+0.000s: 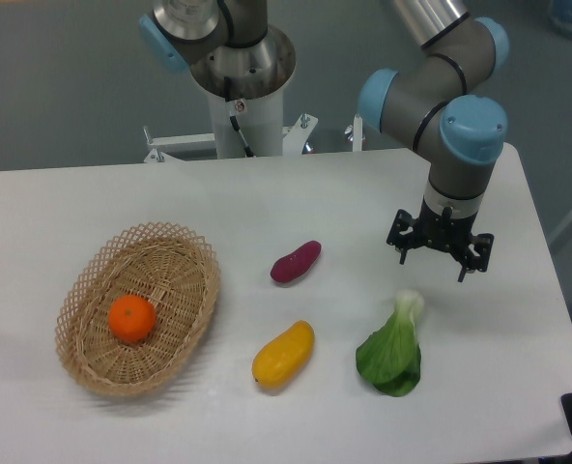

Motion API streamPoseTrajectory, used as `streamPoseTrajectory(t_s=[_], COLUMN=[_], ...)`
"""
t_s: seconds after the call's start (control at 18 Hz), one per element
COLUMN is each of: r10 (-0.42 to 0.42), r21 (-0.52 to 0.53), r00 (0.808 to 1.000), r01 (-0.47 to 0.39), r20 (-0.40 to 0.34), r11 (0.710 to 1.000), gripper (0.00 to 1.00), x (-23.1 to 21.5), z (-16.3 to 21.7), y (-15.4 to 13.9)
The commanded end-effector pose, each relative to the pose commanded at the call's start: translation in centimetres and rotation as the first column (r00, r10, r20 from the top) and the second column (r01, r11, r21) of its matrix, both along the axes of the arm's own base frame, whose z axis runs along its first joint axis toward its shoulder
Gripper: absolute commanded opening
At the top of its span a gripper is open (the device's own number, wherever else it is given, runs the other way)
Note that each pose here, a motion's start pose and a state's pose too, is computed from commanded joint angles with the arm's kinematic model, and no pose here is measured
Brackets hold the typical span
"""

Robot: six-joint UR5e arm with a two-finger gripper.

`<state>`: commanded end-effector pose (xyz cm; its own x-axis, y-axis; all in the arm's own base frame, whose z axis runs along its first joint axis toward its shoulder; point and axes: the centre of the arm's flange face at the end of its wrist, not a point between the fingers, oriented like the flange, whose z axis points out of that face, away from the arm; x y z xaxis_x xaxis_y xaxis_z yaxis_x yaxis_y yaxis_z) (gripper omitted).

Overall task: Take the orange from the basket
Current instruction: 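Move the open gripper over the basket and lower onto the orange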

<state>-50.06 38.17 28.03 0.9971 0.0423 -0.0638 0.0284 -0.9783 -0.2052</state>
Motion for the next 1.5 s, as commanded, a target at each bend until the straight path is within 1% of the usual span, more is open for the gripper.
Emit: streamPoseTrajectory(t_s=[0.06, 0.17, 0.33, 0.39, 0.56, 0.72, 0.78, 0.83, 0.94, 1.06, 1.17, 1.28, 1.44, 1.5], r10=[0.002, 0.031, 0.072, 0.082, 0.094, 0.128, 0.125, 0.120, 0.145, 0.148, 0.135, 0.140, 0.075, 0.071], r21=[0.007, 0.012, 0.013, 0.013, 0.020, 0.034, 0.042, 0.054, 0.058, 0.065, 0.067, 0.058, 0.067, 0.066], r00=[1.000, 0.999, 0.997, 0.996, 0.995, 0.991, 0.991, 0.991, 0.985, 0.984, 0.985, 0.982, 0.988, 0.988], r01=[-0.002, -0.031, -0.072, -0.083, -0.095, -0.130, -0.127, -0.124, -0.150, -0.155, -0.143, -0.148, -0.085, -0.081], r20=[0.005, 0.017, 0.035, 0.041, 0.043, 0.045, 0.049, 0.066, 0.092, 0.100, 0.111, 0.130, 0.135, 0.141], r11=[1.000, 0.999, 0.997, 0.996, 0.995, 0.991, 0.991, 0.991, 0.987, 0.986, 0.987, 0.987, 0.994, 0.995], gripper=[1.00, 1.00, 1.00, 1.00, 1.00, 1.00, 1.00, 1.00, 1.00, 1.00, 1.00, 1.00, 1.00, 1.00], x=[0.1, 0.2, 1.3, 2.0, 3.1, 4.7, 5.5, 7.2, 9.6, 12.5, 15.9, 20.3, 24.9, 26.4], z=[-0.1, -0.2, -0.4, -0.5, 0.0, 1.1, 1.4, 1.6, 1.9, 2.6, 2.9, 2.8, 3.2, 3.4], y=[0.1, 0.3, 1.8, 2.7, 3.8, 6.1, 7.1, 8.7, 10.8, 12.7, 14.9, 17.5, 19.9, 20.3])
